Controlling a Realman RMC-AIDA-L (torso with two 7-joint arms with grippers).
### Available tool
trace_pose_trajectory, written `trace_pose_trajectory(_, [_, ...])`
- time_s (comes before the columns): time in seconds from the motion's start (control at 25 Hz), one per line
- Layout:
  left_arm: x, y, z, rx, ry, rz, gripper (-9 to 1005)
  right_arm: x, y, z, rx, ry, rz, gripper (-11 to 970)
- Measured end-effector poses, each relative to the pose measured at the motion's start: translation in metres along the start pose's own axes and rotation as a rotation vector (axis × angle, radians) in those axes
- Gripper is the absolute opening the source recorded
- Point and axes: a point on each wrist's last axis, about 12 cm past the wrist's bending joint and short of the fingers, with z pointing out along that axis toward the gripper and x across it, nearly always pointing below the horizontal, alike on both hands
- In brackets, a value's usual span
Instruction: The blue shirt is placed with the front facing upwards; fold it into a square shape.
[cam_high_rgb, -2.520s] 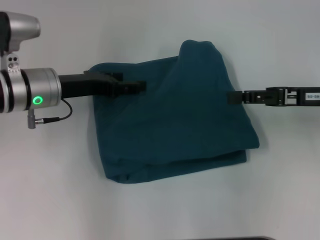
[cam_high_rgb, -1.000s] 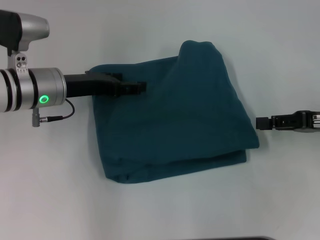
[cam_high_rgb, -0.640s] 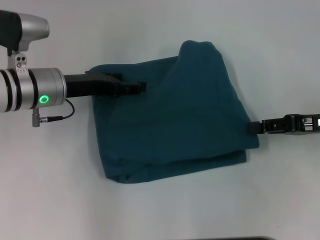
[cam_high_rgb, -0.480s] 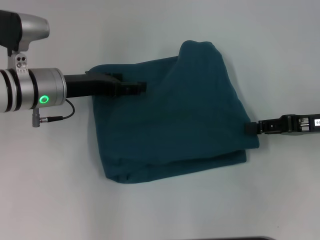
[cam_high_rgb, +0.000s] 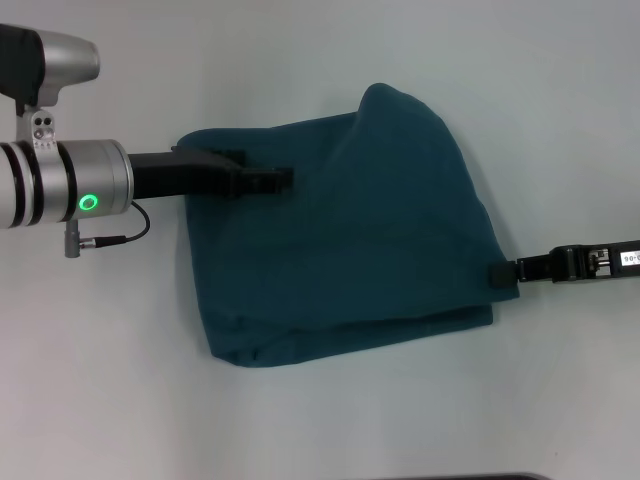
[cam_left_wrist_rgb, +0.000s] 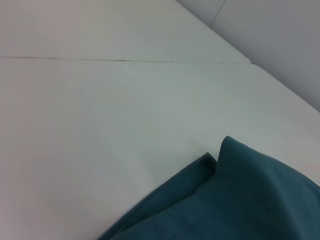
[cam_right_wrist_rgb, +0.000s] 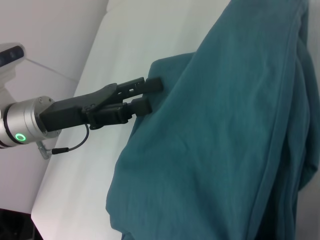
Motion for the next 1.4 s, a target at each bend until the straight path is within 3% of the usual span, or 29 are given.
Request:
trace_pose_trajectory(0.12, [0.0,0.0,0.0,0.002,0.001,-0.001,904,0.002,-0.001,-0.001,0.0,-0.002,0.004,134])
trace_pose_trajectory(0.44, [0.0,0.0,0.0,-0.001,0.001,-0.002,904,0.007,0.0,-0.004,-0.011,0.017,0.01,12])
trace_pose_trajectory(1.12, [-0.001,0.001,0.0,-0.008,-0.001,-0.002,903,0.009,-0.001,-0.008,-0.002,0.044,0.032,13])
trace_pose_trajectory(1.4, [-0.002,0.001,0.0,-0.007,-0.003,0.003,903,0.01,-0.003,-0.023,-0.003,-0.004,0.057,137])
